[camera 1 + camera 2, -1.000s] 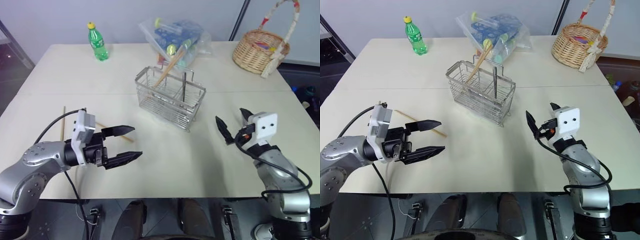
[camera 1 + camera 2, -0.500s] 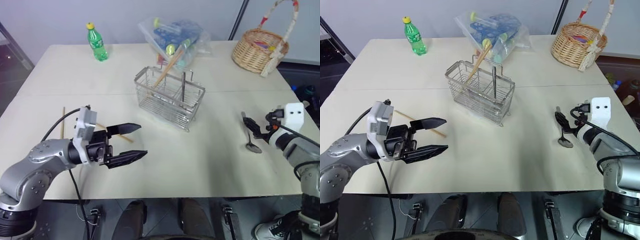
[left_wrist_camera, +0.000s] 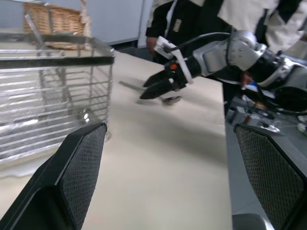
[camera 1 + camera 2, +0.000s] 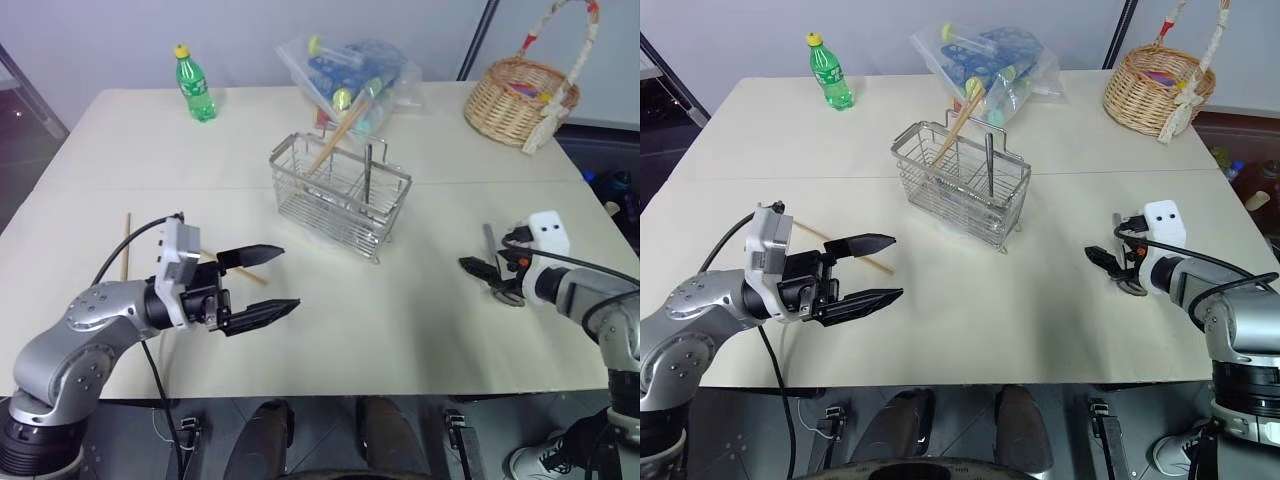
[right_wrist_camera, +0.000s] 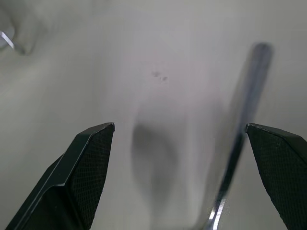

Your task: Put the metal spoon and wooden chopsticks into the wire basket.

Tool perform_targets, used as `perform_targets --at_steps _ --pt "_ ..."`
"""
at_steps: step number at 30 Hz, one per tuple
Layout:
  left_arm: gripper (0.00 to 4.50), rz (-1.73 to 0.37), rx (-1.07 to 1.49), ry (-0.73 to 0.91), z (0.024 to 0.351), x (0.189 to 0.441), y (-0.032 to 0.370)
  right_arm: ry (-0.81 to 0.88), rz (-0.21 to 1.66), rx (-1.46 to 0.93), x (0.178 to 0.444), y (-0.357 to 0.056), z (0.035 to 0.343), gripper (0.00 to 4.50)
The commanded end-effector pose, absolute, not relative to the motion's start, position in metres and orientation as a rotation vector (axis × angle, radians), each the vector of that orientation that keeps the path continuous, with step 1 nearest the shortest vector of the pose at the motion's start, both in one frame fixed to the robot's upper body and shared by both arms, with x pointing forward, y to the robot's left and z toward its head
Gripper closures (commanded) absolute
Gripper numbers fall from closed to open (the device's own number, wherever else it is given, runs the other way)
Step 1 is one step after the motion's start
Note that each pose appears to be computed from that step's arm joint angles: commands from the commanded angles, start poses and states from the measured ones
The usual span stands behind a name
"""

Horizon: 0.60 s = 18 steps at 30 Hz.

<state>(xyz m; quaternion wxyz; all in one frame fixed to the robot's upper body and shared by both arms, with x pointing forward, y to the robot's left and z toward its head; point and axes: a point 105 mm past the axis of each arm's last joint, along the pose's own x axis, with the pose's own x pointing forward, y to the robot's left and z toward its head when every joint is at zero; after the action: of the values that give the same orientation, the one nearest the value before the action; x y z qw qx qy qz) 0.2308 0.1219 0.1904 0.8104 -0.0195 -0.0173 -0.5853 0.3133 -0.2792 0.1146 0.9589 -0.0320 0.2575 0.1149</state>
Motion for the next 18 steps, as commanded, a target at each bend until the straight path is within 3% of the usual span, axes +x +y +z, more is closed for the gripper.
perform_targets --at_steps 1,11,18 --pt "0.05 -1.232 -0.017 -0.088 0.197 0.230 0.119 0.533 0.212 -0.107 0.313 -0.288 0.117 0.00" --pt "0.05 -1.190 -0.017 -0.127 0.200 0.230 0.114 0.572 0.097 -0.108 0.313 -0.316 0.106 0.00" --pt "0.05 -1.172 -0.023 -0.136 0.201 0.230 0.111 0.614 0.083 -0.017 0.310 -0.311 0.094 0.00"
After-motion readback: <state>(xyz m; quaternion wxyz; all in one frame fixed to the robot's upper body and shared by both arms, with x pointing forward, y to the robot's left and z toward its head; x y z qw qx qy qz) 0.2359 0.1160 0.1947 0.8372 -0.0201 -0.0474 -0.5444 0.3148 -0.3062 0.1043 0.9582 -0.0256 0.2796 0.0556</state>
